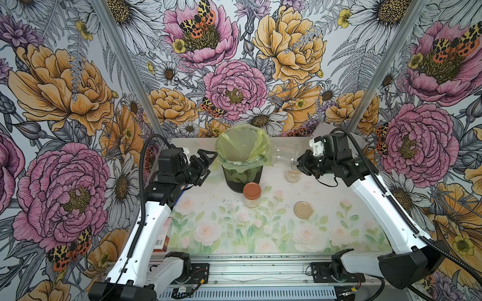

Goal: Empty moldy rice from jars
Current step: Place the jar at the center of the board, then move the jar to the center of the board.

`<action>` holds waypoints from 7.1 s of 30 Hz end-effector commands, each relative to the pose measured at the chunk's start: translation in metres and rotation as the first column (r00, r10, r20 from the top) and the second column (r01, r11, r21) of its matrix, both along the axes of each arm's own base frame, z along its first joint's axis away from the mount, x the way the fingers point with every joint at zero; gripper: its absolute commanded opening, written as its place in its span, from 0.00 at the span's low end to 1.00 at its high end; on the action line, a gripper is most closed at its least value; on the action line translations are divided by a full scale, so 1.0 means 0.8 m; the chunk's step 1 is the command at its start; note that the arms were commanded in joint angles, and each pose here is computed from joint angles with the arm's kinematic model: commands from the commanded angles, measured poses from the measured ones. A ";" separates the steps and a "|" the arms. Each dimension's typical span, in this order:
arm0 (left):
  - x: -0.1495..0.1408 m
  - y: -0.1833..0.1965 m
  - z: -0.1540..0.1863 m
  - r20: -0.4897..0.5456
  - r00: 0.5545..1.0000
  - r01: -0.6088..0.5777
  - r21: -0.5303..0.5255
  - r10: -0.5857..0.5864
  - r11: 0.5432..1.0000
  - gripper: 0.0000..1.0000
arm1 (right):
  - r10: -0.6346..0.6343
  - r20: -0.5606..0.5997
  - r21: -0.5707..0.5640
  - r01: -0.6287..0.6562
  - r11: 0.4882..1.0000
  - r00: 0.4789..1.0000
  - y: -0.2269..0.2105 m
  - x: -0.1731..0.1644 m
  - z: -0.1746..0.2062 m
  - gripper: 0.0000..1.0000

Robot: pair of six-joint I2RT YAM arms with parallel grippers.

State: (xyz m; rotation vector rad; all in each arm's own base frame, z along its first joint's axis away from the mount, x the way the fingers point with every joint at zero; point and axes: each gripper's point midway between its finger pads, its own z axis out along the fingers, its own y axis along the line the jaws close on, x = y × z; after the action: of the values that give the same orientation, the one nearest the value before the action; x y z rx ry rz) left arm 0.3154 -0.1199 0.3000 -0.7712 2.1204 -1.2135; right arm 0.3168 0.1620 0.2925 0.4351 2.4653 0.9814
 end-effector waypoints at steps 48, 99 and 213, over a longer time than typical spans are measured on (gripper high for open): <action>-0.018 -0.006 -0.048 -0.048 0.997 0.057 0.054 -0.055 0.997 0.99 | -0.425 -0.419 -0.843 -0.170 0.511 0.802 -0.328 -0.002 -0.241 0.00; -0.060 0.011 -0.077 -0.063 0.995 0.081 0.124 -0.074 0.989 0.99 | 0.149 -0.084 -0.576 -0.170 0.800 0.985 -0.003 -0.032 -0.076 1.00; -0.095 -0.065 -0.057 0.256 0.883 0.245 0.463 -0.393 0.852 0.99 | 0.333 -0.206 -0.599 -0.387 0.701 0.920 0.117 -0.061 -0.171 0.72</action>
State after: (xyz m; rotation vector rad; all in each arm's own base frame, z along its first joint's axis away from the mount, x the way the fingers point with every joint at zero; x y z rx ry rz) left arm 0.2284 -0.1724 0.2468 -0.0227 2.2183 -0.9492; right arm 0.2693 0.2485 0.1587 -0.2088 2.7873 0.1773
